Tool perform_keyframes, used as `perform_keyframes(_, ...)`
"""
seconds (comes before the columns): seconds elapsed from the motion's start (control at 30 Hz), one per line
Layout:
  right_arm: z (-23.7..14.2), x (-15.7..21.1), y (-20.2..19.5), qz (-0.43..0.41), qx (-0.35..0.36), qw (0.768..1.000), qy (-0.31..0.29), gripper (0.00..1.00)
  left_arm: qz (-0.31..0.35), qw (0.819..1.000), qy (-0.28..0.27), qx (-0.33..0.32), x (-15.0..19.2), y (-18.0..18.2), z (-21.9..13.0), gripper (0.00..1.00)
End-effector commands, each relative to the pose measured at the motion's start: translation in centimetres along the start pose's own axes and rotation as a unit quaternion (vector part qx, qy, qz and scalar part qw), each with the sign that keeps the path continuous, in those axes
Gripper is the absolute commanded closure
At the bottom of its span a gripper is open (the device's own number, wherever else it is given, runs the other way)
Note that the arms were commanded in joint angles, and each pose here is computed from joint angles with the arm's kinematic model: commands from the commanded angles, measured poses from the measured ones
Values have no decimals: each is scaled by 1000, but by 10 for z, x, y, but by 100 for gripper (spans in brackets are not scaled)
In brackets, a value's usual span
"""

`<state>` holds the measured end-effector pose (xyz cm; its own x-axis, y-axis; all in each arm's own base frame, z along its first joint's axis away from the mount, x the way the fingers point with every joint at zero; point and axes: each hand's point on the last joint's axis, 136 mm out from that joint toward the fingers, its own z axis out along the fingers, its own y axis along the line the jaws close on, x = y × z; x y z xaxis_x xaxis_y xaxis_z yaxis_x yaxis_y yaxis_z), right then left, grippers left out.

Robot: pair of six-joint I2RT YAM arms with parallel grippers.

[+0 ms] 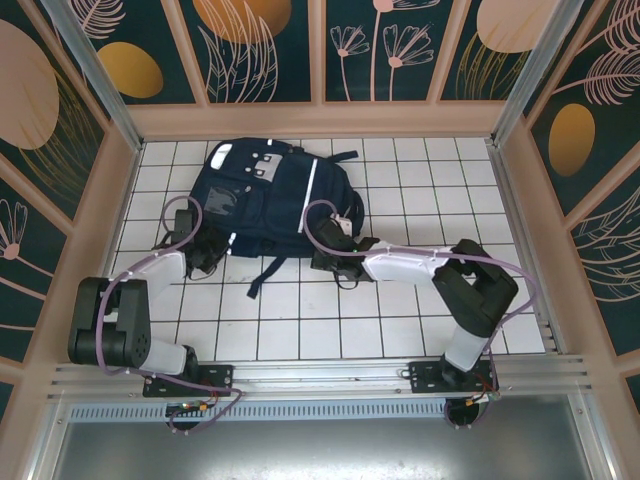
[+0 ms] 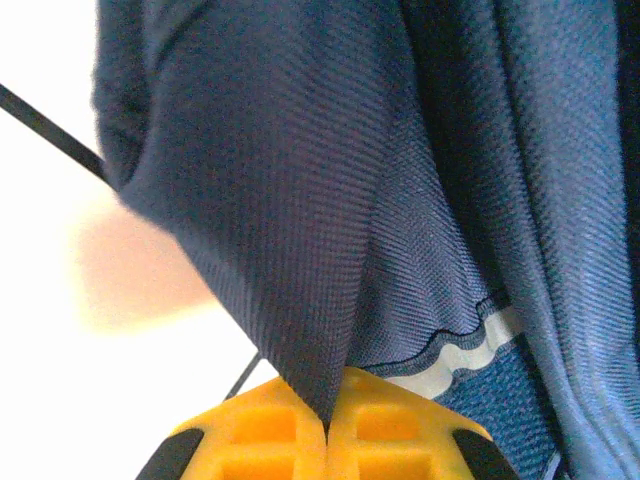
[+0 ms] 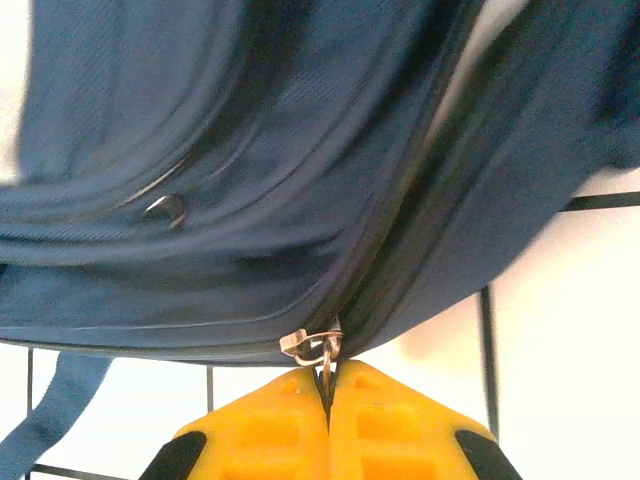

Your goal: Pack books, pencil case, and school supplies into a backpack

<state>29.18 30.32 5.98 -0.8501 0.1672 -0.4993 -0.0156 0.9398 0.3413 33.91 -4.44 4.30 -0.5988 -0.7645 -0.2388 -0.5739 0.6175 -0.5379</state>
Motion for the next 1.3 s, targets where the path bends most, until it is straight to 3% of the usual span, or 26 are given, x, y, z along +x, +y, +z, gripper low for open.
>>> perform_keyframes(0.0, -9, 0, -40, -3, 64, 998, -9, 100, 3, 996, -83, -41, -54, 8, -8, 100)
perform_keyframes(0.17, -10, 8, -18, -26, 25, 999, -2, 100, 2, 995, -94, -39, -90, -11, -3, 100)
perform_keyframes(0.33, -6, 22, 32, -65, -23, 997, 16, 100, 21, 997, -77, -14, -113, -50, 5, 100)
perform_keyframes(0.37, -6, 25, 44, -73, -36, 996, 19, 100, 22, 997, -72, -10, -113, -54, 6, 92)
perform_keyframes(0.43, -3, 33, 68, -88, -62, 994, 27, 100, 20, 998, -65, -1, -111, -58, 5, 59)
perform_keyframes(0.47, -1, 36, 77, -92, -72, 993, 31, 100, 15, 998, -61, 3, -108, -58, 3, 50)
perform_keyframes(0.63, 10, 45, 109, -120, -86, 988, 43, 100, -24, 998, -23, 48, -67, -52, -15, 45)
perform_keyframes(1.0, 11, 38, 107, -130, -87, 987, 41, 100, -80, 982, 84, 147, 75, -62, -26, 49)
perform_keyframes(1.27, 7, 36, 98, -127, -83, 988, 40, 100, -52, 979, 94, 172, 102, -98, -14, 47)
